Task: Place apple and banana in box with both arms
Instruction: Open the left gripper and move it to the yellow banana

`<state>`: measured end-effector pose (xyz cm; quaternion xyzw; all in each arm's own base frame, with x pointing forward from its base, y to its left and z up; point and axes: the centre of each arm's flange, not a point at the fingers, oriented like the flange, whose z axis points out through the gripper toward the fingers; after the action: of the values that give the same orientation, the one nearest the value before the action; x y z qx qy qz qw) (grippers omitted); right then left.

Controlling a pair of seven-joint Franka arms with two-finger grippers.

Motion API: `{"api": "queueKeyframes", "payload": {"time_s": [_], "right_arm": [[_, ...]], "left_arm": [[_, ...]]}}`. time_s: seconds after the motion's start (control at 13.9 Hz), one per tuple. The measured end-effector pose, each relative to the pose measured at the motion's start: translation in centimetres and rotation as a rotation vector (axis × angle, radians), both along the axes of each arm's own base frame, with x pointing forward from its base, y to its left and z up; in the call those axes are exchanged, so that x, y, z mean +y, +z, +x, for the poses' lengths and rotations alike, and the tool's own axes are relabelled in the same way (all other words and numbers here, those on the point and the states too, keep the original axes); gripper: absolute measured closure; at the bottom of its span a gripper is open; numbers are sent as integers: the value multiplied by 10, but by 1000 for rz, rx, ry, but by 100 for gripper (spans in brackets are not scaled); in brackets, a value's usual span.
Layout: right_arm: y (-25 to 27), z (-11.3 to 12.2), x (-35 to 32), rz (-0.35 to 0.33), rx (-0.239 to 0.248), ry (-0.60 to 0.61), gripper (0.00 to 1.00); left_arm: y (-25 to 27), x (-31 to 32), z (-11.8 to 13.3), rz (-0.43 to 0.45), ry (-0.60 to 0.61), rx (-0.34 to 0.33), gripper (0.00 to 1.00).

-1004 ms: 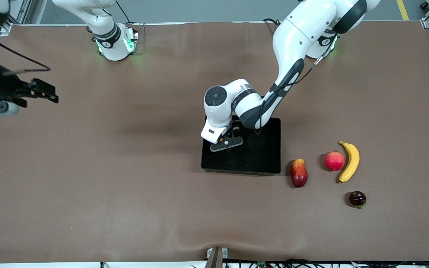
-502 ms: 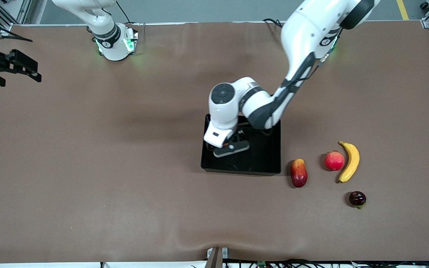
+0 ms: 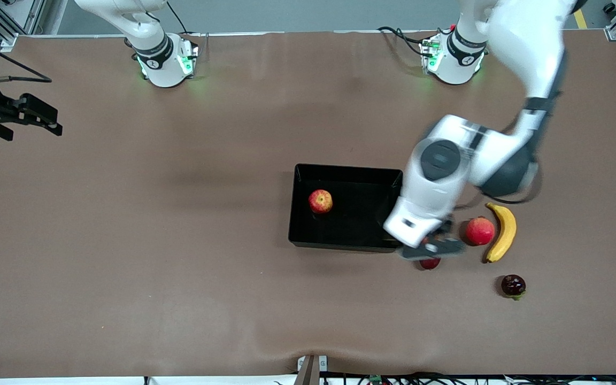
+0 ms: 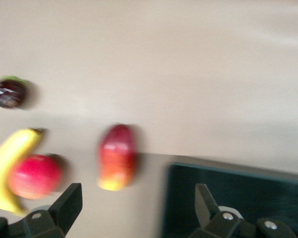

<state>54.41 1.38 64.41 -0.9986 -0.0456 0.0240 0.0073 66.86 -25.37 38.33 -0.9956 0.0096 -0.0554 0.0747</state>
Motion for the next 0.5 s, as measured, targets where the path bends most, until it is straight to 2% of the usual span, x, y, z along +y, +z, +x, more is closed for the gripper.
{"api": "queueKeyframes", "payload": {"time_s": [0.22,0.36,0.5], "right_arm": [[-6,2,0,0,-4,0,0],[-9,3,0,0,-2,0,0],[-11,4,0,0,-7,0,0]], "left_arm": [[-26,92,17,36,-86,93,0],[-45,133,17,43,-123,145,0],[-62,162,16,38,-172,166,0]]}}
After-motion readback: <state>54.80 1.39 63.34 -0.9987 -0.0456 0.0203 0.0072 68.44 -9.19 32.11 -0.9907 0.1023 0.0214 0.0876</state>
